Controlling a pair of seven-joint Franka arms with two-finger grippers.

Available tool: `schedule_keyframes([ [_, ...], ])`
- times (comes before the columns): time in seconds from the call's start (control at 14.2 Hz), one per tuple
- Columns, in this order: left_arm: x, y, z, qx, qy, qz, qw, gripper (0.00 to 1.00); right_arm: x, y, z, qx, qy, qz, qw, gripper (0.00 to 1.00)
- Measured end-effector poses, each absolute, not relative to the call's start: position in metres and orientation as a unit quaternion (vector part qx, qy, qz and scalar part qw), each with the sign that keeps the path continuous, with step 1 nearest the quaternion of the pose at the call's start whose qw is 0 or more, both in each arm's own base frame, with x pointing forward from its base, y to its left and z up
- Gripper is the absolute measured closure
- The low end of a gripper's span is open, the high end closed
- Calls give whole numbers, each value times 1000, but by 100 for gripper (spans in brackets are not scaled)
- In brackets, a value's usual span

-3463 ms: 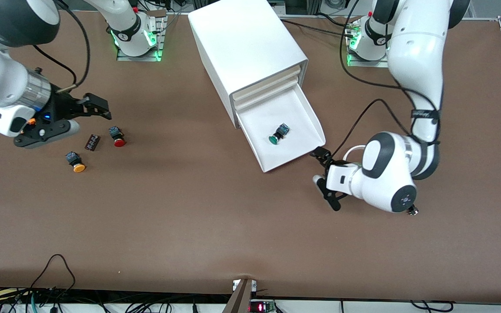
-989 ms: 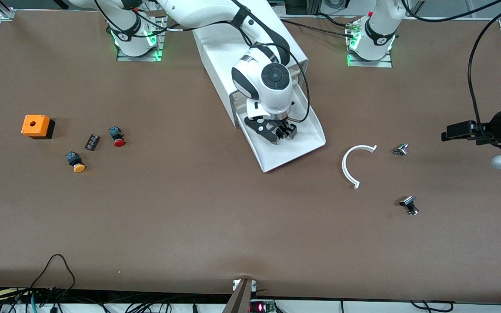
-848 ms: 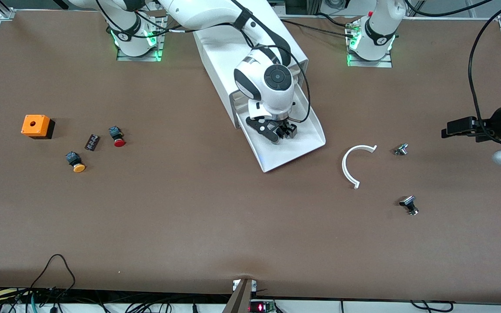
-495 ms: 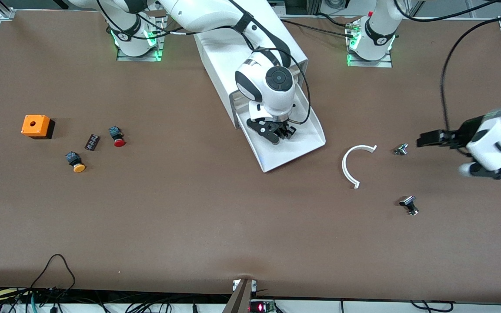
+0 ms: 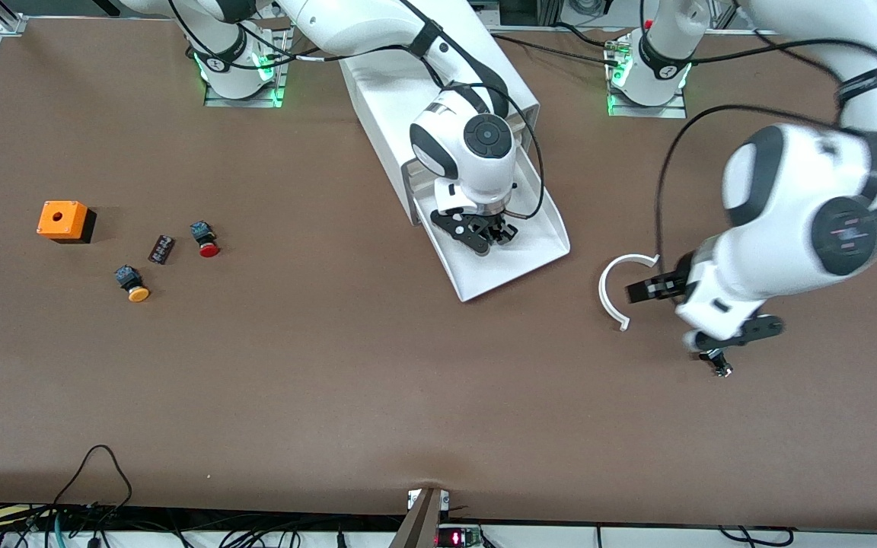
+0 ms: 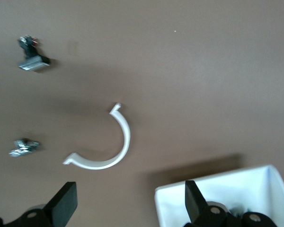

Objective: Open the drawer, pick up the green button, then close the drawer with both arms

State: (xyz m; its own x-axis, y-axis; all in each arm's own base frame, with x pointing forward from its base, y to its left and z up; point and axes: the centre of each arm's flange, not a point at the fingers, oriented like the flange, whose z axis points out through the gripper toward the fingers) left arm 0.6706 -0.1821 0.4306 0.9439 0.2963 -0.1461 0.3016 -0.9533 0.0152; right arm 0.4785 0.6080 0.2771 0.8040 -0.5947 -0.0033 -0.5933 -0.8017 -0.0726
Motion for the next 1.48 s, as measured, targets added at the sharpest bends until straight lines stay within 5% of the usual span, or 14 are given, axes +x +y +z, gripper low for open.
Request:
schedule_keyframes([
  [0.42, 671, -266, 352, 968, 246, -46, 13, 0, 538, 528, 397, -969, 244, -3, 25, 60],
  [0.78, 657, -288, 298, 957, 288, -21, 22, 0, 591, 417, 449, -989, 136, 55, 13, 60],
  [1.48, 601, -329, 226, 963, 267, -17, 8, 0, 667, 158, 360, -992, -53, 110, -28, 60],
])
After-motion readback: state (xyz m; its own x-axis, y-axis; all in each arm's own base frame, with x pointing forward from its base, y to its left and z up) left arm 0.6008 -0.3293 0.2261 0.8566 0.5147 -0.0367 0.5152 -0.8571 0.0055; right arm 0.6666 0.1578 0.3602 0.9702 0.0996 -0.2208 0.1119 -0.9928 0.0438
